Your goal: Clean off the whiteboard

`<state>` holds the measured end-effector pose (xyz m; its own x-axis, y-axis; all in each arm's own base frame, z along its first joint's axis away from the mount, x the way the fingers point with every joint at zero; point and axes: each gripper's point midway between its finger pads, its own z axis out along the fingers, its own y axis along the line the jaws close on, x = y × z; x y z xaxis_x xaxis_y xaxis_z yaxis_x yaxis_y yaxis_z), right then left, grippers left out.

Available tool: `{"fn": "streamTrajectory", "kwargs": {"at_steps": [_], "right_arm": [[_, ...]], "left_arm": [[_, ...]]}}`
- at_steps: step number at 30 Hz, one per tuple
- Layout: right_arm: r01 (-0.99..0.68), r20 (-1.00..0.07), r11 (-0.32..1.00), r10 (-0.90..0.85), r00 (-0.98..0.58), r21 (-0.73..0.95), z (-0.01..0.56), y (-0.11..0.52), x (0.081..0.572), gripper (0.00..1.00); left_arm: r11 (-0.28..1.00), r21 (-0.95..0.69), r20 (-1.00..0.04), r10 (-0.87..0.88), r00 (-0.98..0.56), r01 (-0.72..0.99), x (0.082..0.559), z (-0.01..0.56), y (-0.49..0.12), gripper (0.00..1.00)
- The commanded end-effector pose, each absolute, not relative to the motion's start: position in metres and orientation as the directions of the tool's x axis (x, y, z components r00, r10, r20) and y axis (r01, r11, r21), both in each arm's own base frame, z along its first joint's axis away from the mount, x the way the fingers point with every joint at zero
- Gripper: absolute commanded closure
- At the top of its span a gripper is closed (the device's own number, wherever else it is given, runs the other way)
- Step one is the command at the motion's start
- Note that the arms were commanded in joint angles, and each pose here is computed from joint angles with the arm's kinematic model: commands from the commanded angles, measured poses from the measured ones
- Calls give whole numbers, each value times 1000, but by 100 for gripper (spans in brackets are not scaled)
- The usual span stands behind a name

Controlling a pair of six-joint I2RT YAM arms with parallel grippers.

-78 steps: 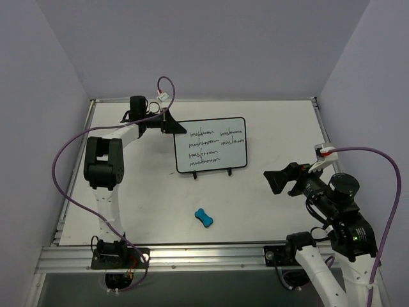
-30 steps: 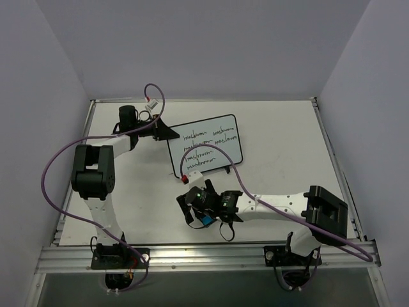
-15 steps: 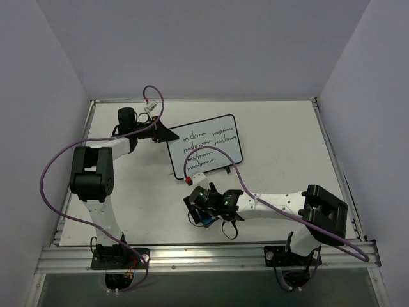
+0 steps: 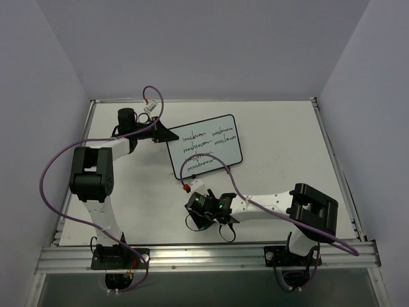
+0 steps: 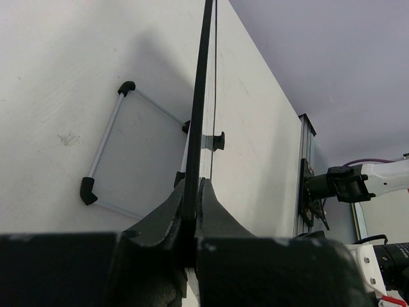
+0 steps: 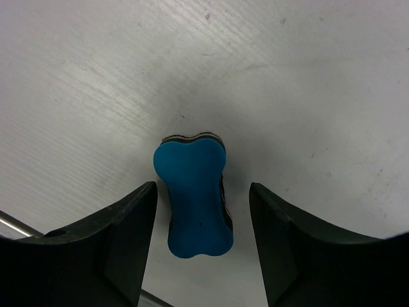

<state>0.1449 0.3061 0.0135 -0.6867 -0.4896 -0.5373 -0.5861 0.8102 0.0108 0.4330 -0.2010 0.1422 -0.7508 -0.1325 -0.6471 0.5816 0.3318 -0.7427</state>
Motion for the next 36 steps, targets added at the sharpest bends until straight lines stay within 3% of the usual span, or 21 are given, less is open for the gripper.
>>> {"fn": "streamTrajectory", "kwargs": {"at_steps": [1, 7, 12, 23, 27, 36], "right_arm": [[-598, -544, 801, -503, -672, -1, 19, 311, 143, 45], [-611, -530, 792, -524, -666, -16, 14, 313, 140, 52], [-620, -525, 784, -538, -659, -24, 13, 317, 138, 64], [-607, -555, 794, -522, -647, -39, 25, 318, 143, 67], [-607, -557, 794, -522, -646, -41, 28, 316, 143, 59], [-595, -573, 802, -506, -644, -40, 32, 315, 145, 57]], "left_arm": [[573, -633, -710, -162, -685, 521, 468, 92, -161, 98], [571, -635, -709, -163, -686, 520, 469, 92, -161, 98], [571, -633, -711, -163, -684, 522, 469, 92, -161, 98], [568, -635, -710, -162, -686, 523, 469, 92, -162, 98], [567, -634, -712, -161, -684, 526, 469, 92, -162, 98], [560, -638, -709, -158, -688, 529, 468, 91, -163, 98]]}}
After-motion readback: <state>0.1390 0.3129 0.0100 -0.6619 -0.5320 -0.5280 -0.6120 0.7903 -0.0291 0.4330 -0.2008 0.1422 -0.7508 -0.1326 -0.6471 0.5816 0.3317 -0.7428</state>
